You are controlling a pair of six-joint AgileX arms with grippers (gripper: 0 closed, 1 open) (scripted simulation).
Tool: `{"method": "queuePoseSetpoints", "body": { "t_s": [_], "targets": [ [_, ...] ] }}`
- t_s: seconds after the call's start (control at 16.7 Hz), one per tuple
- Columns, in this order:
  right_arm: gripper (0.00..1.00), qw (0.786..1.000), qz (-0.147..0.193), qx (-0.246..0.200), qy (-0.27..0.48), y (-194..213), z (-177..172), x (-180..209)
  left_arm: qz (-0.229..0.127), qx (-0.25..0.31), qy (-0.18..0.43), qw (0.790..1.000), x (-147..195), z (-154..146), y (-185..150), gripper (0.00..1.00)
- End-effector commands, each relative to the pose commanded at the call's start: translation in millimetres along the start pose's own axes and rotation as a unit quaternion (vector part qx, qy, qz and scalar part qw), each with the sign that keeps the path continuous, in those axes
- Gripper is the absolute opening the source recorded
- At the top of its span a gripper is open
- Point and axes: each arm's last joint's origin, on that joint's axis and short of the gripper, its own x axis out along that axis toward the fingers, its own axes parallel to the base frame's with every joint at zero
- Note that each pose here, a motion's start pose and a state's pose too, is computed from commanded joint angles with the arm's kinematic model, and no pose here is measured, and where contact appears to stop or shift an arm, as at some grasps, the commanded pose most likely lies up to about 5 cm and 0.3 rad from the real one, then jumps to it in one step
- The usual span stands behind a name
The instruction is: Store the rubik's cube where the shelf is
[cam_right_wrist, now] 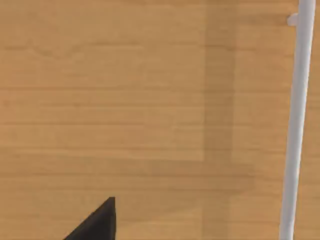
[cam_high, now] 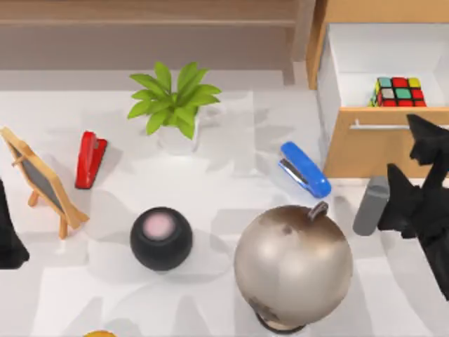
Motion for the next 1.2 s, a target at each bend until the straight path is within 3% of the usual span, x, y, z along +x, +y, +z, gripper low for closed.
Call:
{"method": "queuePoseSetpoints", "body": {
  "t_s": [0.3,0.54,0.9,1.2],
  "targets": [
    [1.0,0.997,0.009,0.04,-0.067,-13,29,22,0.0,0.0,0.0,1.0,0,0,0,1.0],
    [1.0,0.989,0.054,0.089,-0.104,-27,55,51,0.0,0.0,0.0,1.0,0,0,0,1.0],
    [1.0,0.96,0.193,0.183,-0.087,-64,84,109,0.0,0.0,0.0,1.0,0,0,0,1.0],
    [1.0,0.904,0.322,0.281,0.007,-116,87,152,0.0,0.0,0.0,1.0,0,0,0,1.0]
  ]
}}
